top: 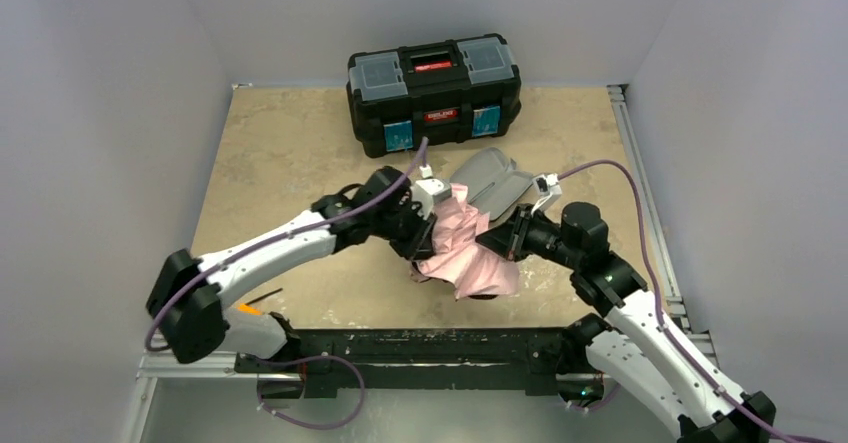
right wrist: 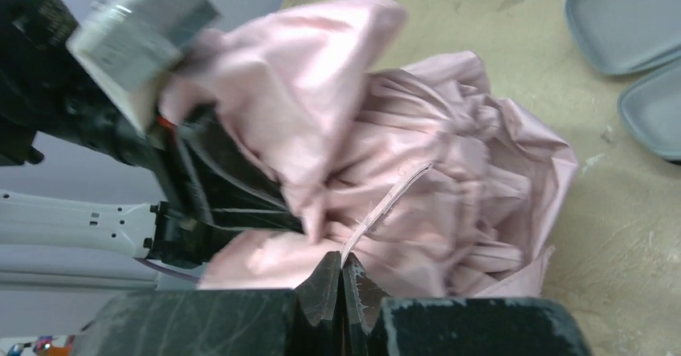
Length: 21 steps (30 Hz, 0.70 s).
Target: Put away the umbrella
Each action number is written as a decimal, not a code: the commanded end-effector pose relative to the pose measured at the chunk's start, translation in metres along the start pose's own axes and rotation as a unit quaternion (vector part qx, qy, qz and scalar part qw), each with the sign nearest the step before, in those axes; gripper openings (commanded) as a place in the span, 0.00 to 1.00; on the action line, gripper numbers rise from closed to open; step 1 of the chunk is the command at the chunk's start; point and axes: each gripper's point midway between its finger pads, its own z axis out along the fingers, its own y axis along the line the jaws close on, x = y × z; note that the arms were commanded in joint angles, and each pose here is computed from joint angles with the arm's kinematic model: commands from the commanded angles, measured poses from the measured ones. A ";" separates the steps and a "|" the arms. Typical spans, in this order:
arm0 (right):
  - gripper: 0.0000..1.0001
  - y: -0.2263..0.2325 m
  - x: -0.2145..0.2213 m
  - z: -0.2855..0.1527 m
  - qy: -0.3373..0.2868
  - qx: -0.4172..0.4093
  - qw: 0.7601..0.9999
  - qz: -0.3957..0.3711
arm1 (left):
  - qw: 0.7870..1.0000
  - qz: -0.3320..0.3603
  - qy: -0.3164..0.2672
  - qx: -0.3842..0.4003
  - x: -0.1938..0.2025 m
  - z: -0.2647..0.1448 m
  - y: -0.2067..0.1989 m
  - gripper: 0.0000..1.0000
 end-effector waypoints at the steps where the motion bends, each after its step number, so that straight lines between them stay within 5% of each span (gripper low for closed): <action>1: 0.00 0.021 -0.023 -0.017 -0.025 -0.011 0.998 -0.058 | 0.990 0.028 -0.096 0.102 -0.041 -0.073 -0.047 0.00; 8: 0.00 0.044 -0.030 -0.034 -0.036 -0.044 0.996 -0.076 | 0.984 -0.060 -0.165 0.041 -0.059 -0.124 -0.013 0.00; 21: 0.00 0.117 -0.031 -0.070 -0.011 -0.184 0.976 -0.112 | 0.978 -0.125 -0.135 -0.095 -0.079 -0.126 0.041 0.00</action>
